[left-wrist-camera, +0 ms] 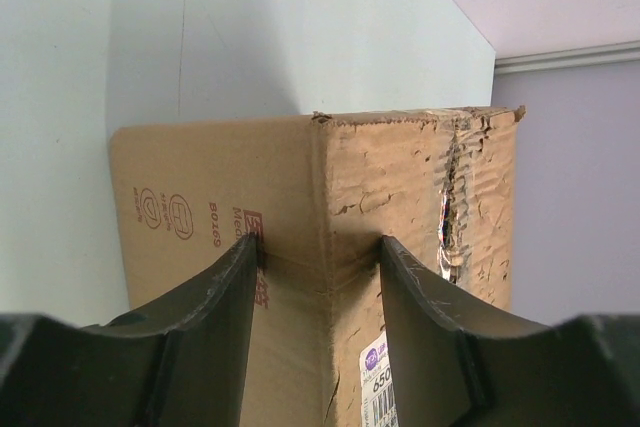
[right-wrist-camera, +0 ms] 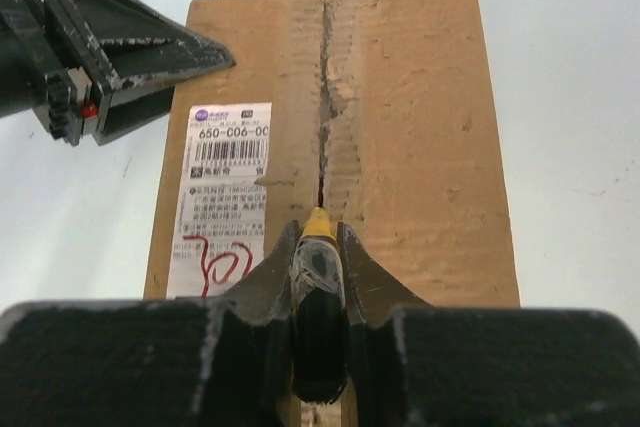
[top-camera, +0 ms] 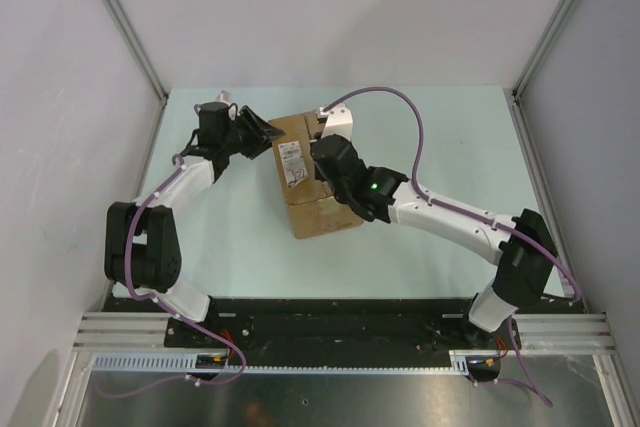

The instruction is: Unpack the express box

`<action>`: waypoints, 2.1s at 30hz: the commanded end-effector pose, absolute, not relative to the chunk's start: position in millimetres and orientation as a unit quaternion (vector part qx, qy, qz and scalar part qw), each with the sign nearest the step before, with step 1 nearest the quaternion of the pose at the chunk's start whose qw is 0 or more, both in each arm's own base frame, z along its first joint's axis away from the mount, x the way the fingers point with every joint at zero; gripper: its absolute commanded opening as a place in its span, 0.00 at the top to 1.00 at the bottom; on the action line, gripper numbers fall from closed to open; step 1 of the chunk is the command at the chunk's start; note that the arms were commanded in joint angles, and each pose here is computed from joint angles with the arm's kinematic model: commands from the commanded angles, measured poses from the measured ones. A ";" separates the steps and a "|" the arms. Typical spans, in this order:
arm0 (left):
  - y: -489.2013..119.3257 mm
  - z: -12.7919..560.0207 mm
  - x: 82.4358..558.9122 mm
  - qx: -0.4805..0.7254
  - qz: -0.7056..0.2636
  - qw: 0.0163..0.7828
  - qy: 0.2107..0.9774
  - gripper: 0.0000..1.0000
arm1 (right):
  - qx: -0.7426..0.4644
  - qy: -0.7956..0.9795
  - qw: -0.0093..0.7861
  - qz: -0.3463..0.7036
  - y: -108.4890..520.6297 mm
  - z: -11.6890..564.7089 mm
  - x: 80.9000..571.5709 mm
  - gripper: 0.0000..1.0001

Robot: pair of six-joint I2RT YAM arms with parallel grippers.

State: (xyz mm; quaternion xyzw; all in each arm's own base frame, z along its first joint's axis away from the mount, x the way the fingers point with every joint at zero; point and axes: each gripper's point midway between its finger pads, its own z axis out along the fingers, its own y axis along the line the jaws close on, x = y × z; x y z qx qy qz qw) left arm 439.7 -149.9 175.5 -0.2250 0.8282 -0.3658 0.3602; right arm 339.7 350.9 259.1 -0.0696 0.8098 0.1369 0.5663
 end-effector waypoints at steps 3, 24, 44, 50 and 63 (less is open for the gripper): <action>-131.4 131.8 424.6 -0.277 -0.307 0.316 0.854 0.53 | -0.081 0.813 0.559 0.145 347.5 278.0 297.1 1.00; -119.9 131.4 429.8 -0.310 -0.284 0.332 0.845 0.55 | -0.074 0.840 0.520 0.137 328.7 266.6 224.0 1.00; -127.3 175.0 430.7 -0.279 -0.301 0.377 0.830 0.50 | 0.006 0.825 0.540 0.166 291.2 297.7 176.5 1.00; -137.1 202.7 429.9 -0.242 -0.326 0.394 0.825 0.42 | 0.000 0.810 0.560 0.172 281.1 316.4 179.9 1.00; -141.5 285.1 458.0 -0.132 -0.336 0.484 0.797 0.14 | -0.202 0.789 0.473 0.336 268.5 305.0 170.6 1.00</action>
